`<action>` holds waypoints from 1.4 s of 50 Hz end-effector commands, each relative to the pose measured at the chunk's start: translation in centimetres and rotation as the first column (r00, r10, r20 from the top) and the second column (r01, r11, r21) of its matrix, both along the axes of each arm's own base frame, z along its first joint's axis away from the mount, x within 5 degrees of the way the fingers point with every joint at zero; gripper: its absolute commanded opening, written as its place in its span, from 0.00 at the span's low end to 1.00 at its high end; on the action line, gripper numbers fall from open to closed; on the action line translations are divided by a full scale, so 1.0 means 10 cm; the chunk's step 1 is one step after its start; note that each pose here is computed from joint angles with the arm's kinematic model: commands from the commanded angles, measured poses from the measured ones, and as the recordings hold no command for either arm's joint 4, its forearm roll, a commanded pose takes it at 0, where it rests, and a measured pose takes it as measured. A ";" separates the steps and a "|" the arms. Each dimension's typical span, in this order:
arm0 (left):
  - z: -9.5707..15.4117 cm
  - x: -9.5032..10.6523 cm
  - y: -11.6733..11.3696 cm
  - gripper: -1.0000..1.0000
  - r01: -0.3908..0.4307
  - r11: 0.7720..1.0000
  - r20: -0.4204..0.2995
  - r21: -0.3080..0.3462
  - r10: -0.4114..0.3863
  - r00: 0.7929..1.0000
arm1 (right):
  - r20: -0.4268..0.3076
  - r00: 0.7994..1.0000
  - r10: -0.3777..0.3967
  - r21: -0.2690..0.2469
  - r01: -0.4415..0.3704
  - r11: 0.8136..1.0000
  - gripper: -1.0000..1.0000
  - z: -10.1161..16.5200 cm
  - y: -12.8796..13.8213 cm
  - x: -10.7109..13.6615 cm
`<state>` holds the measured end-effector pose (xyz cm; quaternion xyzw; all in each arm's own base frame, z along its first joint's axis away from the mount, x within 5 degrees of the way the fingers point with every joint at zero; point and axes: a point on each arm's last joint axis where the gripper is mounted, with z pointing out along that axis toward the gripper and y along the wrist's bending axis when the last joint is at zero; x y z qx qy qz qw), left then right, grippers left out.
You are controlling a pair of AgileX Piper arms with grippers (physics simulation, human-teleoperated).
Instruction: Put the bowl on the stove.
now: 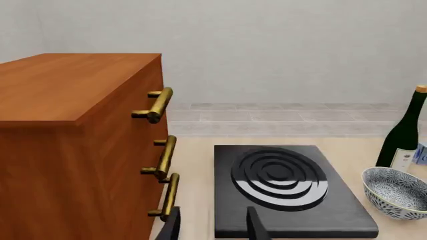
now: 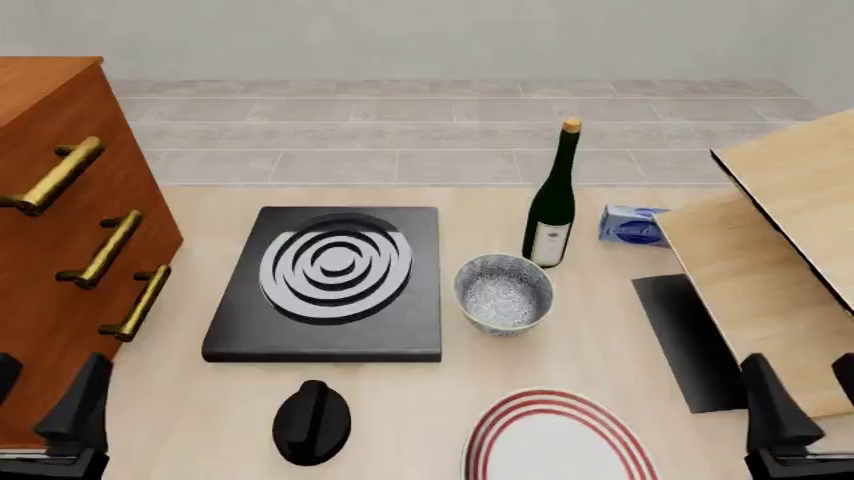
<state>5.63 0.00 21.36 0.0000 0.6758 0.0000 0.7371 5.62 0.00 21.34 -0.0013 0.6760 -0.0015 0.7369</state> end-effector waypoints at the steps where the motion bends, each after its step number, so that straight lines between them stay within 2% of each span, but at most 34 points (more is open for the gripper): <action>1: 0.01 0.00 0.00 1.00 0.000 1.000 -0.001 0.000 0.000 1.000 | -0.015 1.000 0.024 -0.034 -0.025 0.999 1.00 0.00 0.02 0.02; 17: 0.01 0.00 0.00 1.00 0.000 1.000 -0.001 0.000 0.000 1.000 | -0.027 0.998 0.049 -0.067 -0.051 0.996 1.00 0.07 0.03 0.05; 20: 0.01 0.00 0.00 1.00 0.000 1.000 -0.001 0.000 0.000 1.000 | -0.041 0.997 0.062 -0.083 -0.065 0.994 1.00 0.13 0.04 0.08; 25: 0.01 0.00 0.00 1.00 0.000 1.000 -0.001 0.000 0.000 1.000 | -0.101 0.989 0.104 -0.080 -0.113 0.990 1.00 0.23 0.09 0.21; 28: 0.01 0.00 0.00 1.00 0.000 1.000 -0.001 0.000 0.000 1.000 | -0.111 0.986 0.121 -0.083 -0.130 0.988 1.00 0.28 0.11 0.25; 33: 0.01 0.00 0.00 1.00 0.000 1.000 -0.001 0.000 0.000 1.000 | -0.178 0.969 0.172 -0.120 -0.195 0.973 1.00 0.35 0.18 0.40; 36: 0.01 0.00 0.00 1.00 0.000 1.000 -0.001 0.000 0.000 1.000 | -0.181 0.965 0.190 -0.121 -0.214 0.969 1.00 0.39 0.21 0.43; 41: 0.01 0.00 0.00 1.00 0.000 1.000 -0.001 0.000 0.000 1.000 | -0.244 0.947 0.209 -0.091 -0.237 0.967 1.00 0.42 0.26 0.57; 44: 0.01 0.00 0.00 1.00 0.000 1.000 -0.001 0.000 0.000 1.000 | -0.243 0.944 0.225 -0.067 -0.247 0.967 1.00 0.44 0.28 0.57; 45: 0.01 0.00 0.00 1.00 0.000 1.000 -0.001 0.000 0.000 1.000 | -0.262 0.935 0.237 -0.052 -0.259 0.964 1.00 0.42 0.30 0.61; 50: 0.01 0.00 0.00 1.00 0.000 1.000 -0.001 0.000 0.000 1.000 | -0.300 0.920 0.251 -0.033 -0.273 0.961 1.00 0.38 0.35 0.70; 51: 0.01 0.00 0.00 1.00 0.000 1.000 -0.001 0.000 0.000 1.000 | -0.328 0.909 0.255 -0.030 -0.280 0.960 1.00 0.34 0.37 0.76; 52: 0.01 0.00 0.00 1.00 0.000 1.000 -0.001 0.000 0.000 1.000 | -0.322 0.911 0.258 -0.024 -0.280 0.960 1.00 0.34 0.37 0.75; 54: 0.01 0.00 0.00 1.00 0.000 1.000 -0.001 0.000 0.000 1.000 | -0.351 0.896 0.272 0.006 -0.289 0.957 1.00 0.30 0.41 0.80; 56: 0.01 0.00 0.00 1.00 0.000 1.000 -0.001 0.000 0.000 1.000 | -0.347 0.898 0.272 0.005 -0.289 0.957 1.00 0.30 0.42 0.81; 61: 0.01 0.00 0.00 1.00 0.000 1.000 -0.001 0.000 0.000 1.000 | -0.383 0.879 0.284 0.016 -0.302 0.953 1.00 0.25 0.48 0.93; 63: 0.01 0.00 0.00 1.00 0.000 1.000 -0.001 0.000 0.000 1.000 | -0.399 0.873 0.280 0.004 -0.304 0.953 1.00 0.23 0.50 0.99; 65: 0.01 0.00 0.00 1.00 0.000 1.000 -0.001 0.000 0.000 1.000 | -0.412 0.865 0.285 0.021 -0.304 0.953 1.00 0.20 0.52 1.03; 66: 0.01 0.00 0.00 1.00 0.000 1.000 -0.001 0.000 0.000 1.000 | -0.417 0.868 0.270 0.004 -0.296 0.955 1.00 0.20 0.51 1.07; 68: 0.01 0.00 0.00 1.00 0.000 1.000 -0.001 0.000 0.000 1.000 | -0.425 0.863 0.274 0.015 -0.296 0.955 1.00 0.20 0.53 1.12; 70: 0.01 0.00 0.00 1.00 0.000 1.000 -0.001 0.000 0.000 1.000 | -0.434 0.861 0.264 -0.005 -0.295 0.956 1.00 0.21 0.53 1.16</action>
